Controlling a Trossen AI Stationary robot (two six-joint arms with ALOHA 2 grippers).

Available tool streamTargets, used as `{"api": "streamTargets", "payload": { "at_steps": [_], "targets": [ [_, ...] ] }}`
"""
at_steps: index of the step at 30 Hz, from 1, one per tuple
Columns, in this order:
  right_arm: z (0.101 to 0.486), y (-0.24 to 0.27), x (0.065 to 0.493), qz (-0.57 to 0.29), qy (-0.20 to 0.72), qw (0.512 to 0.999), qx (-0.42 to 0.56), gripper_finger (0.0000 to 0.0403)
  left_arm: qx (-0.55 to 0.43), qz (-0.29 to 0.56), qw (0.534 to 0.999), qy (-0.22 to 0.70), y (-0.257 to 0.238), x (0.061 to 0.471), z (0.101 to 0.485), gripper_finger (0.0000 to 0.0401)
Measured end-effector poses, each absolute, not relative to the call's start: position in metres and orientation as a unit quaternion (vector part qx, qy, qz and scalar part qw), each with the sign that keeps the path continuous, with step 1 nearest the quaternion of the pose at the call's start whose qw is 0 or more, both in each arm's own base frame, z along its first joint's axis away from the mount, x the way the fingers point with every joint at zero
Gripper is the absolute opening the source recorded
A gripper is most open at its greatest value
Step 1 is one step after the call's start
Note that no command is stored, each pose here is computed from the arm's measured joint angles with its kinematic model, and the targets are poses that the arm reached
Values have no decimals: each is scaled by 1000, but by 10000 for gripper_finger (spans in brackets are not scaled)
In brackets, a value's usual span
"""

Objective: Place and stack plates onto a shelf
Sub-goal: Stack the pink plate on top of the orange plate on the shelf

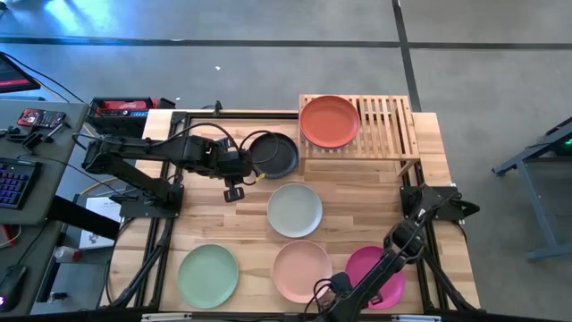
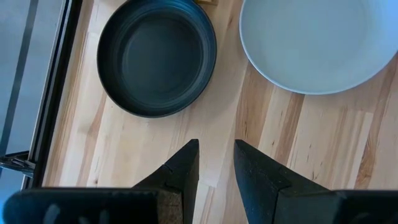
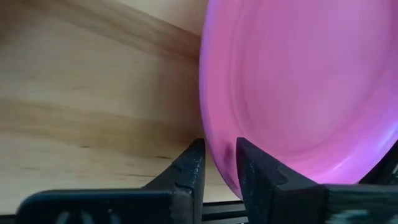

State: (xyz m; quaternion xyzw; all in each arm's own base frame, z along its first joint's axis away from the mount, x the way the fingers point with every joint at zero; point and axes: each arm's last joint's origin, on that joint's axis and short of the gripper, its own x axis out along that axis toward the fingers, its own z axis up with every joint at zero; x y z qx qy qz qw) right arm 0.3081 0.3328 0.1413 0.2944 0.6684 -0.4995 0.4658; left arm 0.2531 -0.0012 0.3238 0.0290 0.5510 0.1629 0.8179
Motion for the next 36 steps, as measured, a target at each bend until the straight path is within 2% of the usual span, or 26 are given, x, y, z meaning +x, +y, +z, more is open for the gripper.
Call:
{"api": "streamTargets", "payload": {
  "at_steps": [8, 13, 20, 32, 36],
  "targets": [
    [141, 332, 309, -493, 679, 461, 289, 5, 36, 158, 818, 552, -1, 253, 324, 90],
    [144, 330, 312, -481, 685, 461, 293, 2, 36, 158, 818, 552, -1, 253, 324, 90],
    [165, 321, 317, -471, 668, 487, 309, 0, 37, 158, 818, 553, -1, 253, 324, 90],
    [221, 298, 322, -480, 553, 573, 367, 0, 43, 154, 818, 553, -1, 253, 324, 90],
    [231, 288, 327, -474, 541, 588, 370, 0, 43, 154, 818, 553, -1, 253, 324, 90]
  ]
}}
